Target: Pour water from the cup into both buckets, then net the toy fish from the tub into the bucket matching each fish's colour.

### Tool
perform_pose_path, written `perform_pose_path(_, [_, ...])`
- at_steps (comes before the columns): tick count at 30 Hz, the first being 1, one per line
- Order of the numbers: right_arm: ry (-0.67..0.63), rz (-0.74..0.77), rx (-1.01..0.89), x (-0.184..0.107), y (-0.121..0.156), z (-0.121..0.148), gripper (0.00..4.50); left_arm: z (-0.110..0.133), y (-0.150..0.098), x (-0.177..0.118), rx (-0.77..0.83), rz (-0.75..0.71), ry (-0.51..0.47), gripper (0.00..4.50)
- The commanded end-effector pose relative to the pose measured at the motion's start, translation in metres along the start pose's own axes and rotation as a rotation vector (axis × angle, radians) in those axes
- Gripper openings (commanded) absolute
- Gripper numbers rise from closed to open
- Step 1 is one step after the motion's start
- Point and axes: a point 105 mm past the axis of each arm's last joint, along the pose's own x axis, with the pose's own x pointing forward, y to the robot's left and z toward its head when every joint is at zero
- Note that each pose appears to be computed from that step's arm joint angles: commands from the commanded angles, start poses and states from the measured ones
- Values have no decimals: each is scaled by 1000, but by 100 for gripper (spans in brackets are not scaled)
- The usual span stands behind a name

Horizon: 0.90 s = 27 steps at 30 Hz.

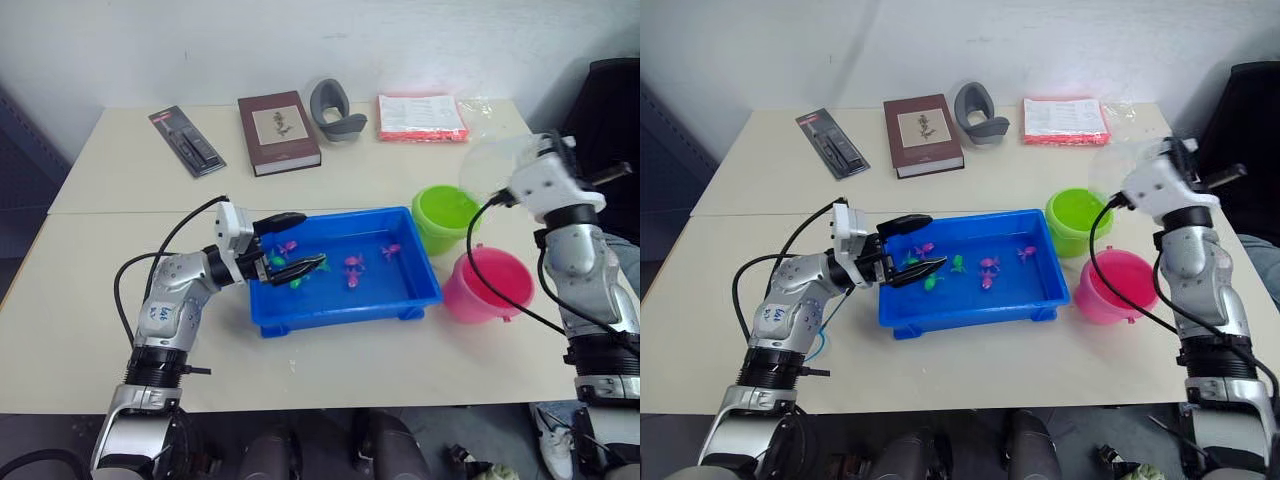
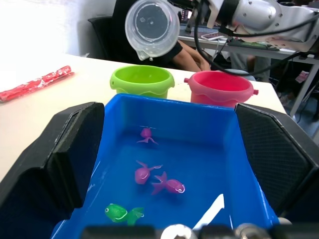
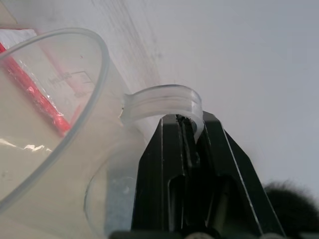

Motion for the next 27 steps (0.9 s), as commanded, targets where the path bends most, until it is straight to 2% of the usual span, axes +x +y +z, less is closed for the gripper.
perform_pose_path(1, [82,-83,438,-13,-39,-10,6,12,-2,-1,34,-26,-16,450])
perform_pose_path(5, [366,-272,763,-58,-64,-61,6,12,-3,-4,21,-30,-10,450])
perform_pose_path(9, [505,-311,986,-94,-51,-84,6,10,-5,-5,-5,-43,0,450])
perform_pose_path(11, [548,-335,1062,-111,-41,-94,6,11,-6,-5,-15,-45,4,450])
perform_pose_path(16, [612,-355,1151,-124,-11,-108,6,14,-11,-8,-34,-80,18,450])
perform_pose_path(21, [634,-376,1174,-124,9,-116,6,16,-11,-4,-21,-109,21,450])
perform_pose_path(27, [649,-388,1146,-128,15,-116,6,17,-10,-2,-11,-113,18,450])
